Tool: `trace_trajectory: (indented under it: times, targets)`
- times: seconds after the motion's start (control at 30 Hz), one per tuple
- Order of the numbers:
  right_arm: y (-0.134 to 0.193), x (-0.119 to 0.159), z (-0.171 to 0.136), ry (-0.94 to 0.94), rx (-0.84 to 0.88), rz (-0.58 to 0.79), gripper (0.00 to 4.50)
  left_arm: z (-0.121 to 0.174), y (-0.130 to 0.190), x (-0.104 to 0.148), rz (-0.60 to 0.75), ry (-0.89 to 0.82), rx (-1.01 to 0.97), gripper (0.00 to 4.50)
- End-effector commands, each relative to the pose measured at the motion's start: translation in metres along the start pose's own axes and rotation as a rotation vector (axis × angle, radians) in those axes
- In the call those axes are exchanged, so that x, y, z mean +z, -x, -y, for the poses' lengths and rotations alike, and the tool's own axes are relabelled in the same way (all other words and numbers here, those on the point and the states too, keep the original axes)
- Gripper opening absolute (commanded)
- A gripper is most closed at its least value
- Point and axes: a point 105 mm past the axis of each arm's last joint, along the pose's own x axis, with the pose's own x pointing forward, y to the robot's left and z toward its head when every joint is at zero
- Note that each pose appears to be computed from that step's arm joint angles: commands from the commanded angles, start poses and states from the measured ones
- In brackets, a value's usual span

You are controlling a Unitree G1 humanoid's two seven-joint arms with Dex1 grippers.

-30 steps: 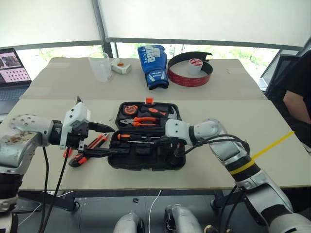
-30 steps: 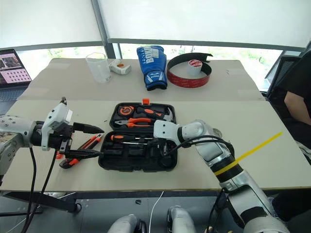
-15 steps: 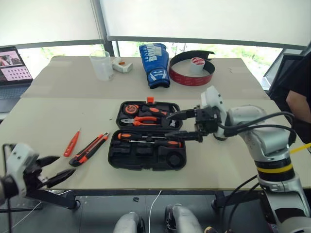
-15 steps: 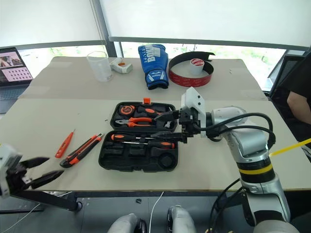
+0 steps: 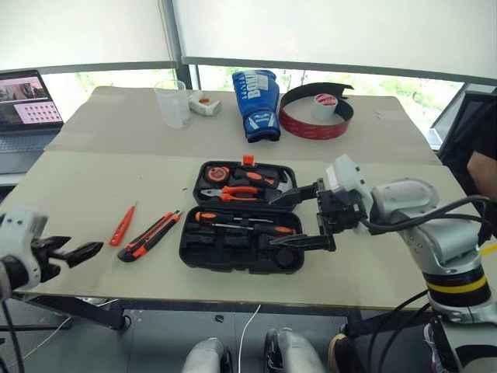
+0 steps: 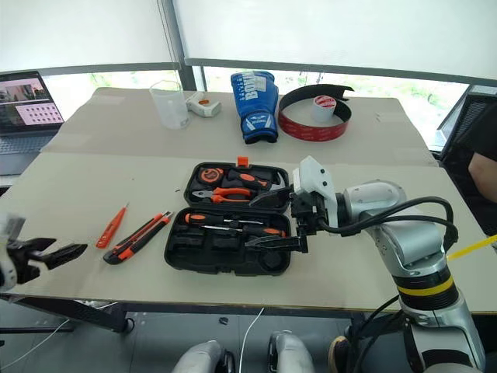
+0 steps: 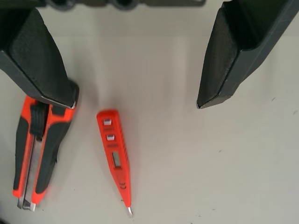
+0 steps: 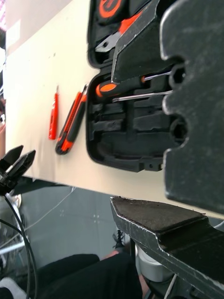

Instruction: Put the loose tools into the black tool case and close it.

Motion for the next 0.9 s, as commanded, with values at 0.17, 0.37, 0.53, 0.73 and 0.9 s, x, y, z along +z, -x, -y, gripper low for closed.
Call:
trace_trajectory:
  times: [0.17, 0.37, 0.53, 0.73, 0.9]
  targets:
    - [-0.001, 0.01, -0.015, 0.057, -0.044, 0.036, 4.48, -0.006, -0.045, 0.018, -0.125, -0.068, 0.028, 4.5]
    - [0.004, 0.01, -0.02, 0.049, -0.093, 0.032, 4.5, -0.003, -0.069, 0.005, -0.218, -0.074, -0.014, 3.03]
    - [0.008, 0.008, -0.02, 0.044, -0.121, 0.02, 4.5, -0.008, -0.072, -0.006, -0.264, -0.1, -0.001, 1.01]
    - [0.016, 0.004, -0.033, -0.052, -0.088, 0.008, 4.5, 0.004, -0.061, 0.034, -0.092, -0.192, -0.122, 0.44]
    - [0.023, -0.01, -0.042, -0.075, -0.116, -0.046, 4.5, 0.071, -0.036, 0.094, 0.098, -0.628, -0.511, 0.44]
